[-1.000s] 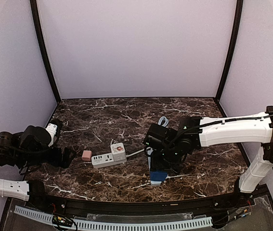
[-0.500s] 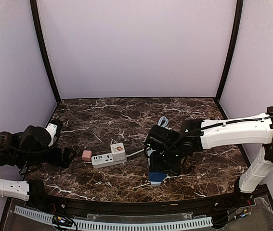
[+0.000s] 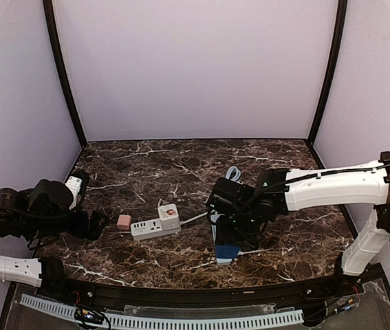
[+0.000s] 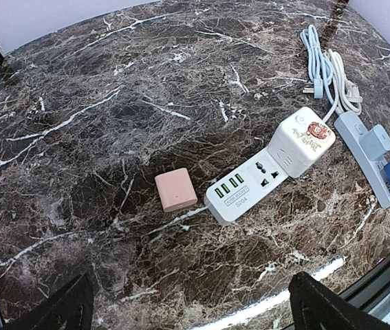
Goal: Insert the plug
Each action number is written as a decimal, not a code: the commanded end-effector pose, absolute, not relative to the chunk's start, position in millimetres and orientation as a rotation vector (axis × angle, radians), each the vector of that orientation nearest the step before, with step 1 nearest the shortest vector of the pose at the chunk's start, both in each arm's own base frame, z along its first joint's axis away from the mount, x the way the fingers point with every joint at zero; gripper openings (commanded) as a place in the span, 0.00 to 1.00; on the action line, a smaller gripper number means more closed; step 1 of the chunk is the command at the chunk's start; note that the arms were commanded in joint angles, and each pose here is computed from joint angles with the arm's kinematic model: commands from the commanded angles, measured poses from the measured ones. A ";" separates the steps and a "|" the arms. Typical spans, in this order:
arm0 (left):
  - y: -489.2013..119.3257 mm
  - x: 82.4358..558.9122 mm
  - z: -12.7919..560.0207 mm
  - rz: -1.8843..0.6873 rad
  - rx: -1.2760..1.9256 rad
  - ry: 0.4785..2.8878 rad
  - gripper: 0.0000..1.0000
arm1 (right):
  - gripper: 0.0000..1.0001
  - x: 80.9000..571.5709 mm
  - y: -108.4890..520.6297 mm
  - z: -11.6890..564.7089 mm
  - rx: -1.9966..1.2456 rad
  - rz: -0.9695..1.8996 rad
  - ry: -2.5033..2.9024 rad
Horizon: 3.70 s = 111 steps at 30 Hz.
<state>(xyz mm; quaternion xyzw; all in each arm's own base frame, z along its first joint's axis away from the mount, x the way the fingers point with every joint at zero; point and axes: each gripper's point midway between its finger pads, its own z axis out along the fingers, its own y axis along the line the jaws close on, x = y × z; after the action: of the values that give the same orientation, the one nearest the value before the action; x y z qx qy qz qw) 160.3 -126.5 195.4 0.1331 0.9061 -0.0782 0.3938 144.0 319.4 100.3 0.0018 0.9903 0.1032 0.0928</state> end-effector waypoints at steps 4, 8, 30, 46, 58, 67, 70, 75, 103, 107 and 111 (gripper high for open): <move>-119.5 158.3 189.6 -0.158 0.342 2.321 1.00 | 0.00 147.9 310.4 88.6 -0.061 0.119 2.959; -119.7 158.3 189.6 -0.158 0.343 2.321 1.00 | 0.00 142.9 310.0 80.1 -0.101 0.047 2.982; -120.3 158.7 189.1 -0.153 0.346 2.324 1.00 | 0.00 131.5 310.8 40.5 -0.206 -0.087 3.070; -117.2 158.8 192.3 -0.159 0.329 2.312 1.00 | 0.00 115.1 301.2 -5.4 -0.172 -0.127 3.147; -115.7 158.9 193.2 -0.158 0.323 2.307 1.00 | 0.00 120.2 291.2 -4.9 -0.215 -0.302 3.145; -115.0 158.8 193.3 -0.157 0.321 2.307 1.00 | 0.00 122.9 306.5 -0.9 -0.203 -0.141 3.160; -114.8 158.9 193.6 -0.159 0.316 2.306 1.00 | 0.00 130.9 297.0 4.2 -0.181 -0.172 3.136; -114.9 159.1 193.5 -0.157 0.318 2.305 1.00 | 0.00 153.5 279.8 15.1 -0.140 -0.220 3.105; -119.4 160.8 190.2 -0.141 0.339 2.313 1.00 | 0.02 231.9 274.7 31.5 -0.171 -0.053 3.046; -126.7 164.1 201.1 -0.150 0.324 2.316 0.99 | 0.15 225.9 291.1 45.9 -0.196 0.062 3.051; -142.0 166.3 206.7 -0.162 0.314 2.361 1.00 | 0.27 223.9 303.4 63.7 -0.211 0.125 3.035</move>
<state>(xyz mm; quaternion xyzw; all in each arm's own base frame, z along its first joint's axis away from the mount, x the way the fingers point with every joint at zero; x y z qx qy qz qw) 164.0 -133.4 200.5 0.1331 0.9121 -0.0638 0.3825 193.3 305.6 81.9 -0.0864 0.9942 0.0632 0.0032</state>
